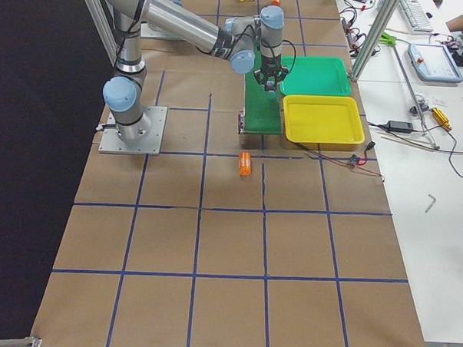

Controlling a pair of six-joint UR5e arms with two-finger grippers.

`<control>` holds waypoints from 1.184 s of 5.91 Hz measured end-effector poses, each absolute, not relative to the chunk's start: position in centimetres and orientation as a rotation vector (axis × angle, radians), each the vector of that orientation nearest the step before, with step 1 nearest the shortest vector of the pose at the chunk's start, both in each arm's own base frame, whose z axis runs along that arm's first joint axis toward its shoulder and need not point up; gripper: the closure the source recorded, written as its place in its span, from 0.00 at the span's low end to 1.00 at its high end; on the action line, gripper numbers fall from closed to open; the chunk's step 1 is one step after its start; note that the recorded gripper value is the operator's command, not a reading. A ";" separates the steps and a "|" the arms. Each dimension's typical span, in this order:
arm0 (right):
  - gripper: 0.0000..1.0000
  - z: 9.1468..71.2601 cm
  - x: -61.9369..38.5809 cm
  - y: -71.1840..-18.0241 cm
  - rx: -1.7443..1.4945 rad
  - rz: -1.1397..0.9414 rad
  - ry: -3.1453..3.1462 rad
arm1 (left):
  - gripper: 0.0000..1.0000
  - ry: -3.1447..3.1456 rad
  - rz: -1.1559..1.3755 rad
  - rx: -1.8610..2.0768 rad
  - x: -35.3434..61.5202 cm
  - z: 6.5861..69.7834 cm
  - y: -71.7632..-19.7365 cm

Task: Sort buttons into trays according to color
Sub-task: 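Drop the green button into the green tray while the left gripper grasps a yellow button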

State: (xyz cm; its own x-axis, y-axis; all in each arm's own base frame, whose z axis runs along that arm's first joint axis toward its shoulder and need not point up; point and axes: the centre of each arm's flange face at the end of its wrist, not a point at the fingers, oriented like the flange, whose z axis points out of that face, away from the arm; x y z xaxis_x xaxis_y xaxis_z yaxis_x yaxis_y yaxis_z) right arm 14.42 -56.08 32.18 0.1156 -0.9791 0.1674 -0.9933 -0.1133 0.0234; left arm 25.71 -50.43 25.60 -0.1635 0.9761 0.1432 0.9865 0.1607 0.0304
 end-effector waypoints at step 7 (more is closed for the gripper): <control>0.00 24.8 33.0 -66.6 2.323 0.481 -1.997 | 1.00 -2.431 -0.097 -1.728 31.0 18.0 -45.9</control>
